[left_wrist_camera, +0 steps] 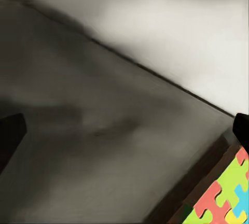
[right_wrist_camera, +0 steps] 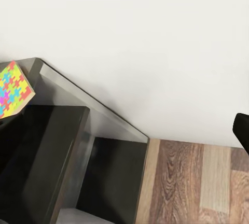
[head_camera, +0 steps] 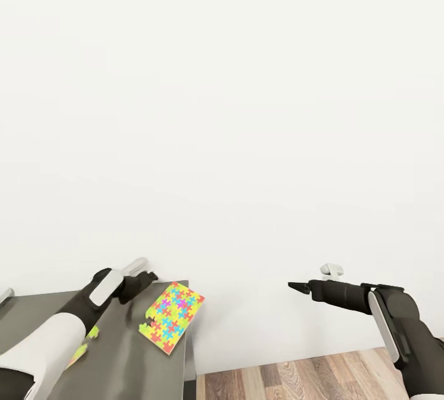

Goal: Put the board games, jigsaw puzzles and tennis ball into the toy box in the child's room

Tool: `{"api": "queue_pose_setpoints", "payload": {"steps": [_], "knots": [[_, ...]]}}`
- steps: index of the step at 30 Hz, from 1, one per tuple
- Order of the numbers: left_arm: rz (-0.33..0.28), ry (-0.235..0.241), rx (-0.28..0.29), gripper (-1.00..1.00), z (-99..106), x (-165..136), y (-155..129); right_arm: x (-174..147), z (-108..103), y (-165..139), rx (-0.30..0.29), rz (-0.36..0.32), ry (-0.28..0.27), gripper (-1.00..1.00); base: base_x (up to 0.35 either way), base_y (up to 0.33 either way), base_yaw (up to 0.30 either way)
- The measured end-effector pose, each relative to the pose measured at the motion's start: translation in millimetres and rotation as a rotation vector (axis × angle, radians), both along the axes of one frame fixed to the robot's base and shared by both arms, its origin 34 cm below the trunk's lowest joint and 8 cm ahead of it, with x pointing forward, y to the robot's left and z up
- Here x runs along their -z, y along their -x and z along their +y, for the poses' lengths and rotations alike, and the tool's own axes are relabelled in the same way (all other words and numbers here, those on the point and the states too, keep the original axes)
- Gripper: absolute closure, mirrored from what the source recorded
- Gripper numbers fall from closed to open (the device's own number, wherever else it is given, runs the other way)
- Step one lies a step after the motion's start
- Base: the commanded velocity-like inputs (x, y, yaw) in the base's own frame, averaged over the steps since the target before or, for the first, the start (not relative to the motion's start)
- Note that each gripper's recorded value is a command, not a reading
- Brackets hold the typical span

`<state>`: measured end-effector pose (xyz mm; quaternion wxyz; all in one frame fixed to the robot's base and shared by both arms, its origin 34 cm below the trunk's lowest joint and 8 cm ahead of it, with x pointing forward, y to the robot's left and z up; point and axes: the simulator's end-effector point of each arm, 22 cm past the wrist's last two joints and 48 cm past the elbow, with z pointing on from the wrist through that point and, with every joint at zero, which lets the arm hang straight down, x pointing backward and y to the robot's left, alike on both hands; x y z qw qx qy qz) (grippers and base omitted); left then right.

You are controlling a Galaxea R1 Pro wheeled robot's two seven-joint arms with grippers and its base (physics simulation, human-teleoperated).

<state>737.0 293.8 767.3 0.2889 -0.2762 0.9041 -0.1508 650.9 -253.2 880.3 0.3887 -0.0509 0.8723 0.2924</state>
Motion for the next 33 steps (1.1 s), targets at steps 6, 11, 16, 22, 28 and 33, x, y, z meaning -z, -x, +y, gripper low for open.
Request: {"api": "queue_pose_setpoints", "payload": {"steps": [6,11,16,22,28,33], "knots": [[-0.024,0.03,-0.06,-1.0,22,-2,-1,0,2,0,-0.003,0.0,0.0,-1.0,0.0,0.0,0.0],[-0.042,0.052,-0.089,-1.0,34,-3,-1,0,4,0,-0.008,0.0,-0.002,-1.0,0.0,0.0,0.0],[-0.065,0.063,-0.076,-1.0,36,-3,0,2,5,1,-0.011,0.001,0.0,-1.0,0.0,0.0,0.0],[-0.09,0.07,-0.053,-1.0,32,-4,1,3,6,2,-0.012,0.003,0.002,-1.0,0.0,0.0,0.0],[-0.116,0.083,-0.031,-1.0,24,-5,5,4,6,1,-0.014,-0.009,0.008,-1.0,0.0,0.0,0.0],[-0.146,0.085,-0.013,-1.0,18,-12,4,1,4,-1,-0.015,-0.039,0.016,-1.0,0.0,0.0,0.0]]}}
